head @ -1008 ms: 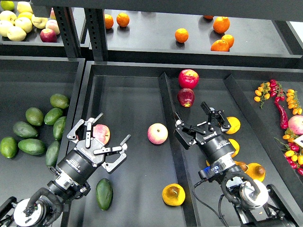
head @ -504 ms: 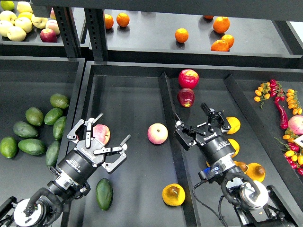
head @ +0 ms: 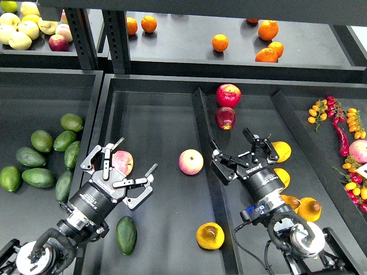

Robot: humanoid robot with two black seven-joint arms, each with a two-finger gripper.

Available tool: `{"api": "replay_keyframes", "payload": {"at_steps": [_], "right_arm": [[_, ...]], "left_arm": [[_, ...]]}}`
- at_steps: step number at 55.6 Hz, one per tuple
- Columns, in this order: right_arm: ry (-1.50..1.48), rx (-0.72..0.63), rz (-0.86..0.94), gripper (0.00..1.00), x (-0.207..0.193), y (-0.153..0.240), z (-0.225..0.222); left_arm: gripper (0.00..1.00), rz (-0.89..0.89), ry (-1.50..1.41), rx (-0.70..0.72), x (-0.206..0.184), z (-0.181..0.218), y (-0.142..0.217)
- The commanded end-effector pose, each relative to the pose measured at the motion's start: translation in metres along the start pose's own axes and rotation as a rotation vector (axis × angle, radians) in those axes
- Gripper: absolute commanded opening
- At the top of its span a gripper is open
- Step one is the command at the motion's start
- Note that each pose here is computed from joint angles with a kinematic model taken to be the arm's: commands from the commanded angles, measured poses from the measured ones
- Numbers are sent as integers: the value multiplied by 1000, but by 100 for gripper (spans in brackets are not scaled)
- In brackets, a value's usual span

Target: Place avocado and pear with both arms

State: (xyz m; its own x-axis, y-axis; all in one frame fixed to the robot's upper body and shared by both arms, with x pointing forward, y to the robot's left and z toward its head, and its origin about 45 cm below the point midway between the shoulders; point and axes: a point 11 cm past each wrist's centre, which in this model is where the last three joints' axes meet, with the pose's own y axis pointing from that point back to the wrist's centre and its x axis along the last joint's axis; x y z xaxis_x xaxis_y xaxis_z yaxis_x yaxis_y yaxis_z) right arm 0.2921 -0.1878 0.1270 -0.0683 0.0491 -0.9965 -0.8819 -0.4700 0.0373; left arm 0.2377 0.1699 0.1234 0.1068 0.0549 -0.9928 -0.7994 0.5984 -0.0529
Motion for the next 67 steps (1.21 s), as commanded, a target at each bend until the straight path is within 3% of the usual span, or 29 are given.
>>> {"api": "replay_keyframes", "payload": {"at_steps": [1, 35, 60, 67], "right_arm": [[0, 0, 1, 100, 0, 0, 0], [-3, -2, 2, 100, 1, 1, 1], [3, 28, -14, 100, -5, 0, -9], [4, 56, -22, 100, -8, 1, -19]], "left_arm": [[100, 0, -2, -6, 0, 2, 0], [100, 0, -16, 24, -1, -2, -2], [100, -74, -116, 203, -24, -16, -37], [100, -67, -210, 296, -30, -1, -39]]}}
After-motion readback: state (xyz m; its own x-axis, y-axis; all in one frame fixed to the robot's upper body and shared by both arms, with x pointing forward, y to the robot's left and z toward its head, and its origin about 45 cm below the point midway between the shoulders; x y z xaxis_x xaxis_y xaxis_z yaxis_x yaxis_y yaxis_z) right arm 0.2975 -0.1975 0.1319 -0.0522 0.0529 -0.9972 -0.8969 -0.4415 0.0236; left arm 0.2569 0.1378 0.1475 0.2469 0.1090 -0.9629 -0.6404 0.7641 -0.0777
